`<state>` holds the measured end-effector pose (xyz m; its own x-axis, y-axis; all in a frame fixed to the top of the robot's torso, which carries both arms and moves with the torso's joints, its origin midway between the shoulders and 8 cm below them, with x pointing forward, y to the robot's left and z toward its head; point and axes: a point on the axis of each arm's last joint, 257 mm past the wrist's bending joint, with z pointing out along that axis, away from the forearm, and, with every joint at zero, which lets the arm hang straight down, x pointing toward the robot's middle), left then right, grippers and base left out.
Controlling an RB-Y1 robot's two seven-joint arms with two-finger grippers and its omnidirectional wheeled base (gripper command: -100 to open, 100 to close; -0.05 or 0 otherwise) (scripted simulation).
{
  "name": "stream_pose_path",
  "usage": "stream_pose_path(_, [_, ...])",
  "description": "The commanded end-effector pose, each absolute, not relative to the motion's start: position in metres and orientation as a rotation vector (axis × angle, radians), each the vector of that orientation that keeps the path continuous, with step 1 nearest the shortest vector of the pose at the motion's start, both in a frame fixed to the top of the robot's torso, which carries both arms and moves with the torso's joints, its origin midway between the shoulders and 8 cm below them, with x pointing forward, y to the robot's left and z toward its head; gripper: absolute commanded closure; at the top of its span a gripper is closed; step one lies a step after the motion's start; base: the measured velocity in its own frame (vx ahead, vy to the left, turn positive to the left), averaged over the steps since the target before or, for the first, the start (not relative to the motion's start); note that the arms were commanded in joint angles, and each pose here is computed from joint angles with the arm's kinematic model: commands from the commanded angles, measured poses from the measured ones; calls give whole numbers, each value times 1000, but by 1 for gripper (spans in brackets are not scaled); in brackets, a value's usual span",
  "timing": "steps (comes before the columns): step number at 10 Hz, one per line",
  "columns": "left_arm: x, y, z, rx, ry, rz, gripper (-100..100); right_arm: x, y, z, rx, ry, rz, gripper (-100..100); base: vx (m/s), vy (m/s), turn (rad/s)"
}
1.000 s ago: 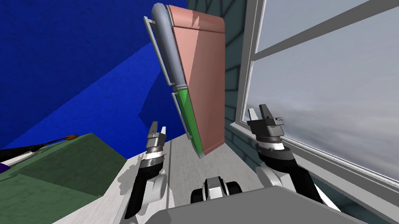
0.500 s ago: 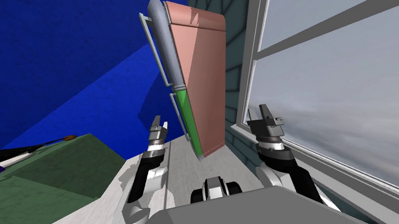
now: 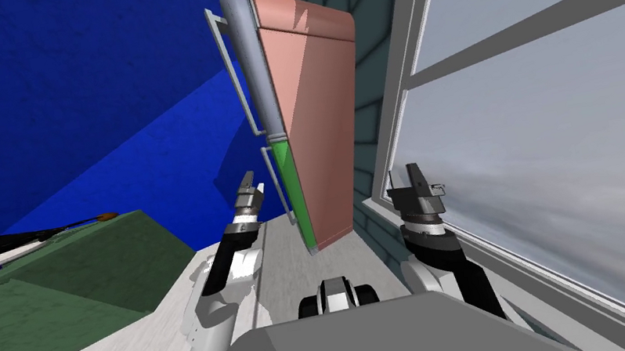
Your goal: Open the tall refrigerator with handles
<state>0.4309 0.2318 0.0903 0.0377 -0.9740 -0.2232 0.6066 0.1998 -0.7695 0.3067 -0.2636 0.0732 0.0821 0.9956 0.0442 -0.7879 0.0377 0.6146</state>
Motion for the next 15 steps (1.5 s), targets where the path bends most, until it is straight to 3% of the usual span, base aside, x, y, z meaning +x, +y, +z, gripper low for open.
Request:
stream_pose_path(1, [439, 228, 103, -547, 854, -1303, -100, 307, -264, 73, 567, 458, 1444, 0, 67, -45, 15])
stream_pose_path(15, [459, 219, 198, -531, 831, -1224, -100, 307, -264, 73, 566, 458, 1444, 0, 79, -47, 36])
